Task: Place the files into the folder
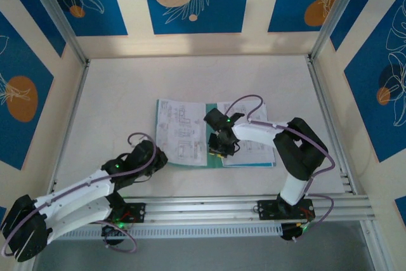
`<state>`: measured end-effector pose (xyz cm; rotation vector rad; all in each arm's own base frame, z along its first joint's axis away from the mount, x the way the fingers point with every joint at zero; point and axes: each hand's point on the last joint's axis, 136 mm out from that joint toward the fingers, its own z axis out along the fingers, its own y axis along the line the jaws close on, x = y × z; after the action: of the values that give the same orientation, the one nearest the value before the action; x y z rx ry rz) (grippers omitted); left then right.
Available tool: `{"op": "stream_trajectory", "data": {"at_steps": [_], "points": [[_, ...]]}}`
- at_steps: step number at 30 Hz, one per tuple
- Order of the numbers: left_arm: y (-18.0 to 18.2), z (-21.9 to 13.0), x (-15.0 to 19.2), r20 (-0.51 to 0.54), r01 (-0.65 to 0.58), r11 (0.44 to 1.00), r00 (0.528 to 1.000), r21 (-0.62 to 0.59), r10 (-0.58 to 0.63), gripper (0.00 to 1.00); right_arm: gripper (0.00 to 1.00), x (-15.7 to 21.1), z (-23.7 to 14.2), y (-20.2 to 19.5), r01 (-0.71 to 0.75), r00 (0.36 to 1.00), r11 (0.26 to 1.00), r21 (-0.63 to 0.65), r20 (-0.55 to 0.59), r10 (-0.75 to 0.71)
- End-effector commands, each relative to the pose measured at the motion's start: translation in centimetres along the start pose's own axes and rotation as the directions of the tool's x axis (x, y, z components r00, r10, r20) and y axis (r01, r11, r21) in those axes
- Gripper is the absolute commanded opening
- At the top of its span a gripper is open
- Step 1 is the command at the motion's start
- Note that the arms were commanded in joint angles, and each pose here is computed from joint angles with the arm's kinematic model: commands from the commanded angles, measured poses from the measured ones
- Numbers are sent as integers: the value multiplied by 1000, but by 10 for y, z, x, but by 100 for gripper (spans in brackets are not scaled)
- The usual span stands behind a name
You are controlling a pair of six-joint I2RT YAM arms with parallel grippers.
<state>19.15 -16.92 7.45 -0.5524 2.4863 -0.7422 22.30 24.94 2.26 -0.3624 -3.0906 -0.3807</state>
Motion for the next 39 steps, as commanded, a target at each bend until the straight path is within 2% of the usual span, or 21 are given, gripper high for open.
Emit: {"op": "stream_trajectory", "data": {"at_steps": [1,5,8,13,19,24,28,31,36,39], "points": [[14,-16,-6,23,-73,990,997,-124,76,0,37,3,-23,20,33,999,997,-70,-14,-34],[19,-33,-15,44,-107,973,992,-202,118,0,45,-4,-50,26,8,1000,986,-165,6,-7],[24,-53,-26,70,-134,954,985,-269,158,0,46,-13,-60,3,-33,999,985,-169,25,38],[27,-84,-41,77,-196,914,968,-354,238,0,39,-30,-52,-59,-180,983,972,-150,10,183],[21,-112,-60,80,-270,855,938,-442,337,0,34,-34,-39,-101,-258,966,960,-112,3,259],[-2,-121,-70,56,-350,809,904,-472,424,0,30,-32,-16,-103,-270,963,958,-100,-44,267],[-29,-114,-65,29,-422,784,873,-455,487,0,27,-28,-7,-93,-248,968,966,-77,-60,243],[-53,-109,-56,28,-467,768,847,-439,531,10,22,-24,-3,-91,-246,968,967,-61,-66,242],[-104,-97,-24,35,-544,767,808,-340,588,31,16,-20,4,-91,-246,967,968,-44,-80,242],[-131,-85,-2,31,-576,771,795,-272,606,36,15,-20,4,-94,-249,966,968,-38,-79,245]]}}
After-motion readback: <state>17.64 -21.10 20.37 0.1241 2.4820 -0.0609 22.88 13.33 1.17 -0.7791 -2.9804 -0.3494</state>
